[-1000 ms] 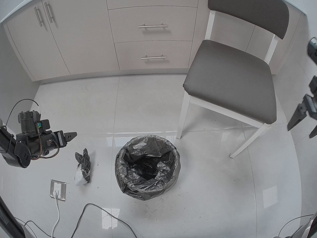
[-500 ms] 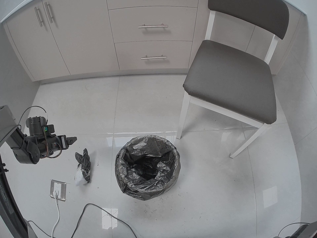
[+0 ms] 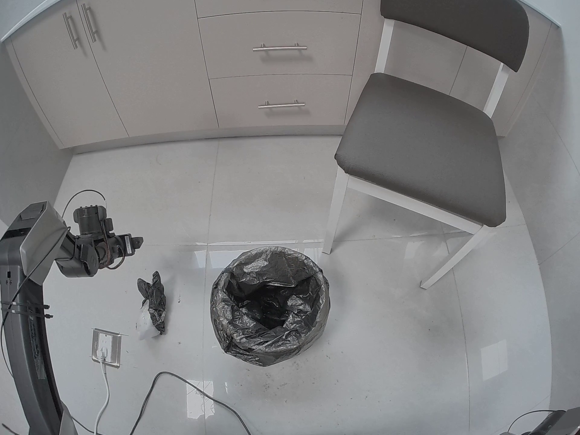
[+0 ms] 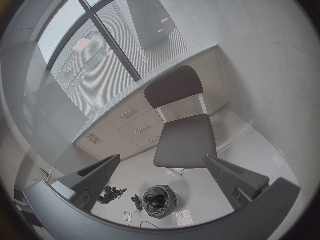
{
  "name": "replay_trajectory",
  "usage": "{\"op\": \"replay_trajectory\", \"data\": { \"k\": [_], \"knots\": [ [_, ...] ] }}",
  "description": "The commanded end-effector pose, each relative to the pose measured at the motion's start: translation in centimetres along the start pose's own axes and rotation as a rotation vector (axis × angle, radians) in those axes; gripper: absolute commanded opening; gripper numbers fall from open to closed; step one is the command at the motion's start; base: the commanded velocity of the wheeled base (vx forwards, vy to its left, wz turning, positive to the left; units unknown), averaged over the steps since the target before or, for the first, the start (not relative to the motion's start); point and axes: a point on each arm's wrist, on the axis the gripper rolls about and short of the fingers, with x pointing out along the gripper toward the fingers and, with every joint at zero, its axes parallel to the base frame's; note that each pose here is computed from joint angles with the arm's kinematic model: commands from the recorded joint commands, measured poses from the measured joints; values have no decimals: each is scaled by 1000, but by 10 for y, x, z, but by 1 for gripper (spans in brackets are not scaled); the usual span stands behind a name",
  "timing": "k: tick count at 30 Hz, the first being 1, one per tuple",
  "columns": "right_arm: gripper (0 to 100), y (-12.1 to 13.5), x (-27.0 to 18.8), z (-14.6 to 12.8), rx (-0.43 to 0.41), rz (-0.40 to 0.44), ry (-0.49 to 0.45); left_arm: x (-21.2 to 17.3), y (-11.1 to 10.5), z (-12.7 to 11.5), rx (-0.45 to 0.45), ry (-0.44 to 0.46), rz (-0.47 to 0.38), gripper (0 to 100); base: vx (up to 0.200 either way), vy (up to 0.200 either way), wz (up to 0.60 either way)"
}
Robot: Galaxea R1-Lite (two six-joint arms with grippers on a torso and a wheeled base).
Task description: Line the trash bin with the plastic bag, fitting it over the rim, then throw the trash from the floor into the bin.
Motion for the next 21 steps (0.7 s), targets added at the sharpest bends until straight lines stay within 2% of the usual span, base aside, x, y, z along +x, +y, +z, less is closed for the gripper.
{"op": "replay_trajectory", "data": {
  "k": [1,8,12,17,21],
  "knots": [
    [100,-5,19,-9,8,-9,21,42,1,-16,-26,75,34,100,0,0,0],
    [100,-7,28,-12,15,-15,34,77,-18,-20,-25,110,41,100,0,0,0],
    [100,-6,30,-11,26,-15,32,91,-28,-32,-19,168,30,100,0,0,0],
    [100,-6,33,-10,27,-10,17,101,-36,-62,-50,242,28,100,0,0,0],
    [100,-6,37,-10,29,-10,17,101,-36,-67,-44,270,27,100,0,0,0]
  ]
}}
